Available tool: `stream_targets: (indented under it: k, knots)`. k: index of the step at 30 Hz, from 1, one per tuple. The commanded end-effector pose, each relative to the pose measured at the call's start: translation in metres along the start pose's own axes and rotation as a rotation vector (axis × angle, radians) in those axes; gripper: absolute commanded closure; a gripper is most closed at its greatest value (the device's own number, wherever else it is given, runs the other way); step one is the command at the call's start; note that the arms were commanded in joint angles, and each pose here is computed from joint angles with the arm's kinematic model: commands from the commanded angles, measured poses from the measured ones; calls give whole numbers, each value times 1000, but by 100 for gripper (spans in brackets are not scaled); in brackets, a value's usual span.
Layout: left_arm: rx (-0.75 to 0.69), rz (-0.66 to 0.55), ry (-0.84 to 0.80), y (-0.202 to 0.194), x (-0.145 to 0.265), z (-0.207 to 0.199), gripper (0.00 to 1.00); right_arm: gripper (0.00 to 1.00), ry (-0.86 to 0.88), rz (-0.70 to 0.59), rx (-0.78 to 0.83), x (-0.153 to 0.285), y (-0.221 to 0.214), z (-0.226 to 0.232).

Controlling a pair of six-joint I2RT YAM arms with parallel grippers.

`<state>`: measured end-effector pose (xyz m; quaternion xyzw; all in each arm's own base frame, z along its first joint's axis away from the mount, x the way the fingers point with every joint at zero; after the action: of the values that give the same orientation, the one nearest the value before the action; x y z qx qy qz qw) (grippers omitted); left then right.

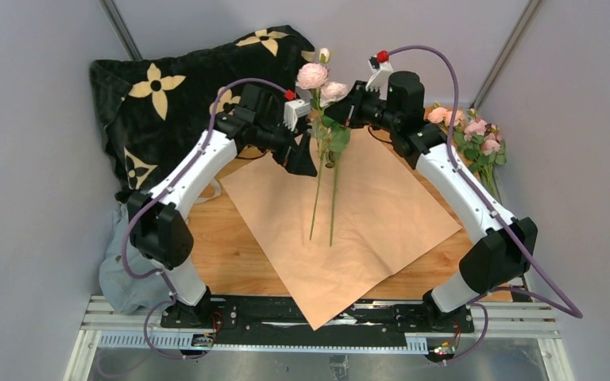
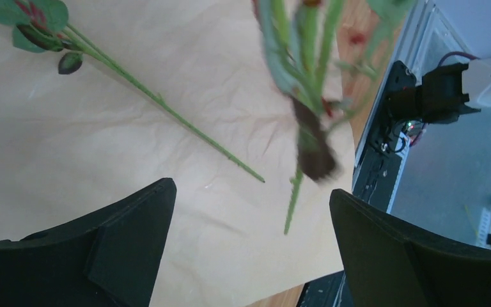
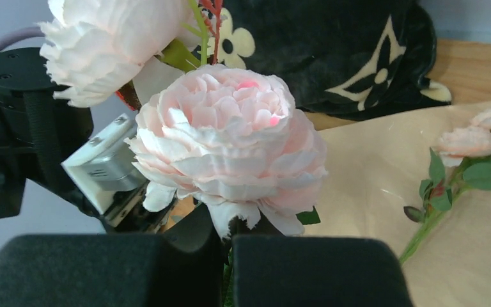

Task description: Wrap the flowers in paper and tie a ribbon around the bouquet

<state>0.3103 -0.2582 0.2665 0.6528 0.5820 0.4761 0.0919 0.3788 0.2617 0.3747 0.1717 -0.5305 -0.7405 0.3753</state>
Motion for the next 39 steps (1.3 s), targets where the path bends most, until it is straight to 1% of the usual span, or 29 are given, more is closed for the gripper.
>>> stream_targets:
  k: [1,2,4,5,6,7,8,11,12,14,15,16,17,18,19,21,22,27,31,32,33,34,35,36,39]
  knots:
    - [71,-108,-68,27,-29,-7,0,100,8,-5,-99,-8,-15,3]
    - [47,-159,-76,35,-32,-10,0,100,-1,6,-102,-10,-19,0]
    - [64,-216,-73,34,-39,-11,3,100,-5,32,-113,-13,-28,-3]
    - [62,-253,-63,34,-44,-6,7,100,0,41,-114,-14,-30,-3]
    - [68,-270,-59,35,-45,-6,14,100,4,52,-110,-15,-31,-3]
    - [89,-265,-53,31,-49,-3,24,100,6,63,-103,-15,-33,-3]
    - [118,-257,-44,28,-53,1,39,100,5,76,-95,-15,-35,-4]
    - [208,-253,-29,15,-62,10,88,100,2,133,-64,-18,-44,-9]
    - [238,-267,-28,16,-62,9,99,100,-3,159,-51,-20,-49,-13]
    - [334,-283,-24,10,-66,12,100,99,-29,243,-26,-22,-66,-25]
    - [377,-292,-18,9,-68,14,100,87,-63,287,3,-21,-73,-36]
    - [433,-295,8,6,-71,20,100,69,-114,329,40,-18,-78,-50]
    - [496,-292,36,2,-75,27,100,55,-181,376,89,-11,-83,-69]
    - [554,-286,59,-2,-80,34,100,49,-260,416,112,-5,-87,-86]
    - [612,-279,82,-6,-86,41,100,45,-361,448,163,7,-86,-110]
    - [699,-254,118,-14,-100,56,100,42,-484,504,202,30,-89,-141]
    - [718,-239,132,-17,-109,63,100,42,-533,522,214,42,-90,-154]
    - [654,-177,289,-22,-144,106,100,41,-638,541,241,93,-100,-184]
    - [699,-100,340,-43,-166,128,99,38,-702,551,274,125,-102,-202]
    - [705,-84,348,-48,-170,129,90,37,-750,555,277,135,-100,-210]
    - [706,-74,348,-52,-174,130,74,36,-794,551,270,145,-97,-218]
    - [703,-69,357,-54,-175,132,61,34,-830,543,253,154,-94,-227]
    - [702,-62,377,-56,-174,134,52,34,-858,528,231,161,-91,-237]
    - [704,-50,396,-58,-173,135,45,34,-875,514,210,166,-88,-245]
    - [699,-40,433,-58,-163,132,28,35,-999,497,138,198,-85,-289]
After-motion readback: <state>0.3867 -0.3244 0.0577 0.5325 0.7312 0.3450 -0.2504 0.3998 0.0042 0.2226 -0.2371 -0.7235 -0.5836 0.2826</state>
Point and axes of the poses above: each gripper's point midway between its finger pads, its own x axis back along the fingers, its own z axis along the line the jaws close on, y = z × x, the point moved 2 cm from there along x, back along the fingers, and after that the axes turned 9 degrees about x, right-handed, at the moved point
